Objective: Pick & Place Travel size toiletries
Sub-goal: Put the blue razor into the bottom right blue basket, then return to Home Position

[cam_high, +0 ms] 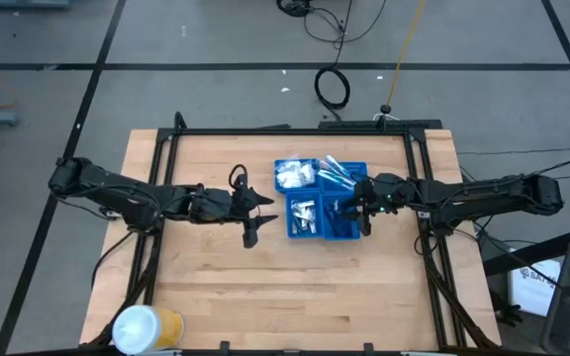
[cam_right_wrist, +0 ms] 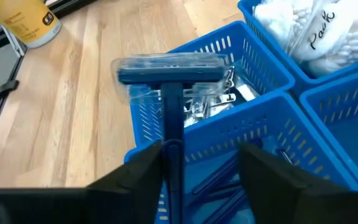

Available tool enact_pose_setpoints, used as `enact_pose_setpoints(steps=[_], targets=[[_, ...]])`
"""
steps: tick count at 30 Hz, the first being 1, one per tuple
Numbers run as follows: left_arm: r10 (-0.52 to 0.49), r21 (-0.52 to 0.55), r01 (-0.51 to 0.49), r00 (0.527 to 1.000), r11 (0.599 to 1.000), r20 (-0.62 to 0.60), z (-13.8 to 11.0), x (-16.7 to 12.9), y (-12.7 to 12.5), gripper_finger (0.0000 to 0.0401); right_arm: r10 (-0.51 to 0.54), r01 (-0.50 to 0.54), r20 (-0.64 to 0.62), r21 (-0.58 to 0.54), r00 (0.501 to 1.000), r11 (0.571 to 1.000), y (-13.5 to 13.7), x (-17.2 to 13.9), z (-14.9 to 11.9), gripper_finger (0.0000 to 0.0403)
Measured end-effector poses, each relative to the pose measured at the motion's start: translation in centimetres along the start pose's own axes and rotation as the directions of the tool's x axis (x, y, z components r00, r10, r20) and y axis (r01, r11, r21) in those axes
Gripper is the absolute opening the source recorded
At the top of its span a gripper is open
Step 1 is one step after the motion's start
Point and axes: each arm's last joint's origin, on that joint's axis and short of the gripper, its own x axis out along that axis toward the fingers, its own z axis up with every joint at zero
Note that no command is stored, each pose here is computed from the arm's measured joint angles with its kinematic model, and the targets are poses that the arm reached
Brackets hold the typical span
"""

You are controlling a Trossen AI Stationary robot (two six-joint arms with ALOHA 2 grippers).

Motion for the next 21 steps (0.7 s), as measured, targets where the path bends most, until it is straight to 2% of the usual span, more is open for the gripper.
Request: enact_pose_setpoints(steps=[7,14,17,21], targets=[[-0.001,0.001,0.001,1.000,1.000,-0.003,0.0,0.0,0.0,0.0191,0.008,-0.008,-0.015,0.012,1.000,1.000,0.0,0.0,-0.1,0.0257],[0.022,-0.002,-0.022,0.998,1.000,-0.064,-0.6,-0.3,0.2,0.0191,0.036,-0.035,0.010,-0.029,0.999,0.999,0.2,-0.2,0.2,0.0294],[0.052,0.006,-0.052,0.998,0.999,-0.038,0.1,-2.0,0.6,0.0191,0.041,-0.040,0.037,-0.042,0.998,0.998,0.3,-1.0,0.4,0.0297],[0.013,0.044,-0.015,0.999,0.999,0.051,1.4,-6.0,0.8,0.0191,0.065,-0.057,0.123,-0.067,0.990,0.996,0.7,-2.9,1.0,0.0294]])
